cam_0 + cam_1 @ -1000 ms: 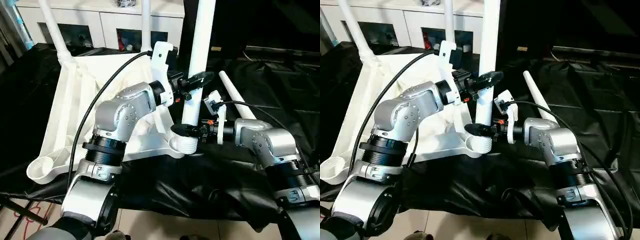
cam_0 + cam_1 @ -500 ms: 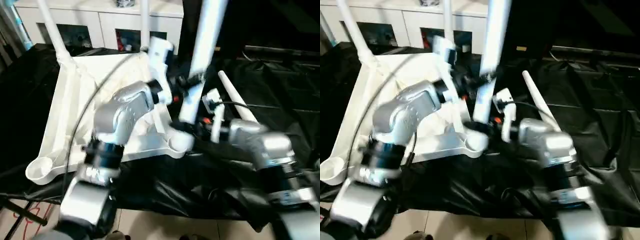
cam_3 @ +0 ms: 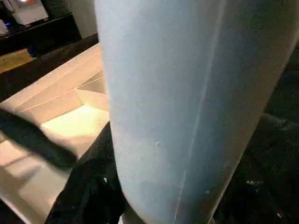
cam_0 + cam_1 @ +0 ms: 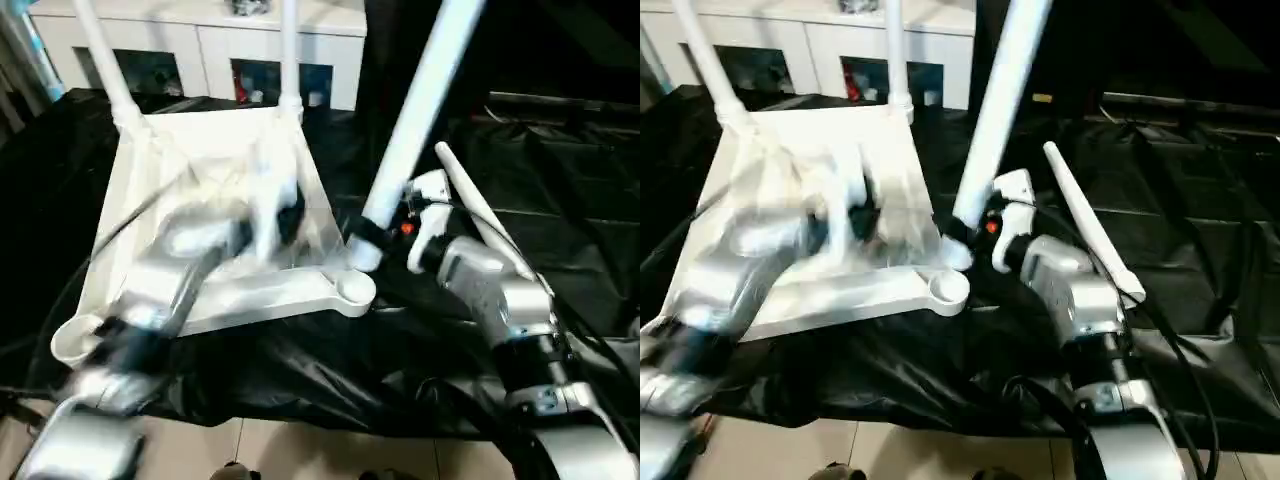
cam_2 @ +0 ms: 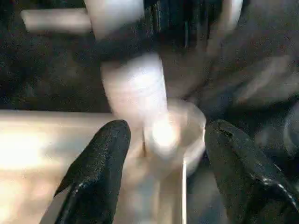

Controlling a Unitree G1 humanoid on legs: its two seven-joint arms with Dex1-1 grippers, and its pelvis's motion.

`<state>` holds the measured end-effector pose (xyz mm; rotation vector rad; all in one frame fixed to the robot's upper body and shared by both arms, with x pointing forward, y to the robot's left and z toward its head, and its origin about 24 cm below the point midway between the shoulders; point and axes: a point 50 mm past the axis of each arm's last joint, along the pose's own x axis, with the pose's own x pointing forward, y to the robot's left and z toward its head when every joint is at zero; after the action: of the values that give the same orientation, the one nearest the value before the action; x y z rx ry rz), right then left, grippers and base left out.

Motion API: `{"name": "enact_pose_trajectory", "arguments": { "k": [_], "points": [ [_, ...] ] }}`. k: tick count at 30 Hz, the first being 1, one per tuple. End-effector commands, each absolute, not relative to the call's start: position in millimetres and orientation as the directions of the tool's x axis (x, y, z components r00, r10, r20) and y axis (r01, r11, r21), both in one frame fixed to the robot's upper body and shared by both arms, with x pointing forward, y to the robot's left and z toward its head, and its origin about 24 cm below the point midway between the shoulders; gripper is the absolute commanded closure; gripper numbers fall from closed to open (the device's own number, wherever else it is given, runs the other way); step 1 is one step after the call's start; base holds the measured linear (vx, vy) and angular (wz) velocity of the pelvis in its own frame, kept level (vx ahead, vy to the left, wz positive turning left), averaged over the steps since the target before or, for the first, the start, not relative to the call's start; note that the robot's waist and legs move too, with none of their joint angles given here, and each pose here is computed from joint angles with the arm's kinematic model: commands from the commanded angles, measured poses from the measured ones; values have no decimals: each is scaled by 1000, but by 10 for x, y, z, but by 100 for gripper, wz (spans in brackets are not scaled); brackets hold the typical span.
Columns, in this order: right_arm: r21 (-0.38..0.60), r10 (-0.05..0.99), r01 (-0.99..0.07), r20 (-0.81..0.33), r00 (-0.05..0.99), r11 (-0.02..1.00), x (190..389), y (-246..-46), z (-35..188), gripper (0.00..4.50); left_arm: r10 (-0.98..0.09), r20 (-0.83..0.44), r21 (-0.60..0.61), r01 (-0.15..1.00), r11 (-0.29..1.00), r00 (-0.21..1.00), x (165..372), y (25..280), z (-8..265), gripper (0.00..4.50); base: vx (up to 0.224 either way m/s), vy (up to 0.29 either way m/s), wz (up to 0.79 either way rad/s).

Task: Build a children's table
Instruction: Pick table leg, then insert table leg to table base

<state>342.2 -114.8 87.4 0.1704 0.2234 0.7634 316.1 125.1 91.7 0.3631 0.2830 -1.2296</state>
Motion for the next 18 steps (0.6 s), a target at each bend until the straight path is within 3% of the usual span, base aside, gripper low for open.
{"name": "enact_pose_trajectory", "arguments": {
  "k": [1,8,11,18],
  "points": [
    [208,692,-661,-148,707,721,3428,-1146,912,259,-840,-452,157,954,254,299,3169,1253,886,175,0,0,0],
    [179,725,-704,-119,678,687,3387,-1112,919,259,-743,-591,142,947,287,314,3204,1447,657,235,0,0,0],
    [191,727,-703,-123,676,685,3376,-1111,910,259,-733,-600,113,941,319,321,3205,1480,631,275,0,0,0],
    [211,739,-710,-120,663,671,3353,-1104,914,259,-743,-594,67,940,334,307,3179,1537,630,322,0,0,0]
  ]
}}
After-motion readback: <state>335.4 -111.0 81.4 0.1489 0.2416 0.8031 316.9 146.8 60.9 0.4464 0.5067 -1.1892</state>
